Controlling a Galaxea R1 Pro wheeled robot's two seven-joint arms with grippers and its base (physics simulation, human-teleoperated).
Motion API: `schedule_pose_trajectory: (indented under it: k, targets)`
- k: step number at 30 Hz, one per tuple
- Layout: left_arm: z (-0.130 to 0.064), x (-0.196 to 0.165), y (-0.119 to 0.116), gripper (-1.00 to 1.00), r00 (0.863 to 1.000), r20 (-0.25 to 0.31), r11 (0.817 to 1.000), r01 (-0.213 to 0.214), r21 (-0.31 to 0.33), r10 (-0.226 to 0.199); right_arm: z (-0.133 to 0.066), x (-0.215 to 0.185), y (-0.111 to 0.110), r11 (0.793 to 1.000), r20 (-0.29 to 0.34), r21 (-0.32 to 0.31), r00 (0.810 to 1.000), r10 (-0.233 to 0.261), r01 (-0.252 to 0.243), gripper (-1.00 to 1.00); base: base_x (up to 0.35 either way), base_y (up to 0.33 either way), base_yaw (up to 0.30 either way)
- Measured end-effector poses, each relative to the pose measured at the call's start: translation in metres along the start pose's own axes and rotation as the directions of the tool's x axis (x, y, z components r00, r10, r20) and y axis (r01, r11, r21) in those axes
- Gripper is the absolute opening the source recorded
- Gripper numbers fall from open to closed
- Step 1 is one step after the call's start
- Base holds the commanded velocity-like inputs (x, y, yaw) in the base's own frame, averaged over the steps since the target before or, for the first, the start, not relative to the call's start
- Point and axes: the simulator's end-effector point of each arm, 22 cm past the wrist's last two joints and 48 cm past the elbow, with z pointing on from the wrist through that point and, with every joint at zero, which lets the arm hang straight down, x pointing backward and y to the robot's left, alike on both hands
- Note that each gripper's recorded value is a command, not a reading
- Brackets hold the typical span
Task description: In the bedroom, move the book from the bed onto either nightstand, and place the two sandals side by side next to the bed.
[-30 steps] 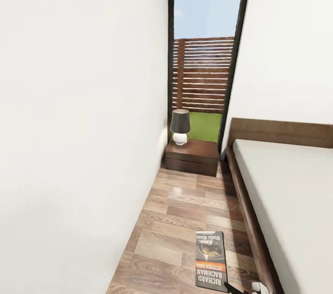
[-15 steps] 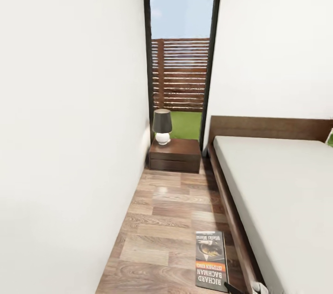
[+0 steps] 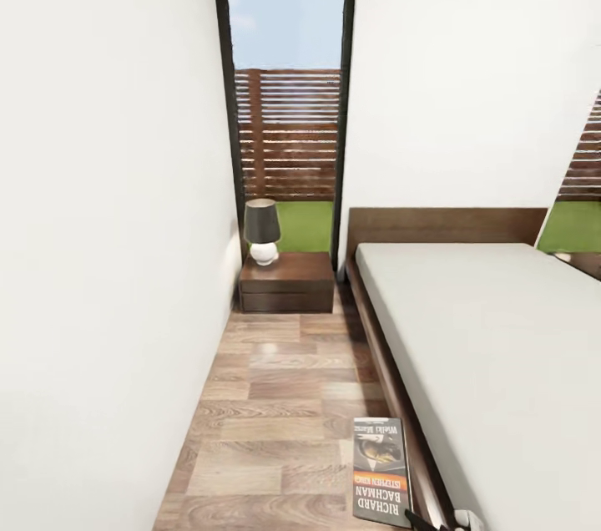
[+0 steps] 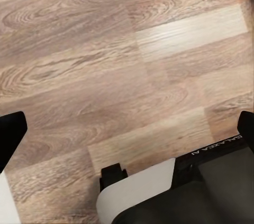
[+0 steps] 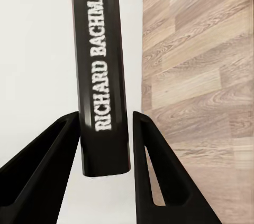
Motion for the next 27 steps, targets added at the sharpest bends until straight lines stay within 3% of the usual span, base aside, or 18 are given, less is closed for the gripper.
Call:
schedule_pose_trajectory:
  k: [27]
  targets:
    - [0.0, 0.0, 0.0, 1.0, 1.0, 0.0, 1.0, 0.0, 0.0, 0.0, 0.0006, 0.0014, 0.0007, 1.0, -0.003, -0.001, 1.0, 0.001, -0.001, -1.0, 0.331, 0.0, -0.004]
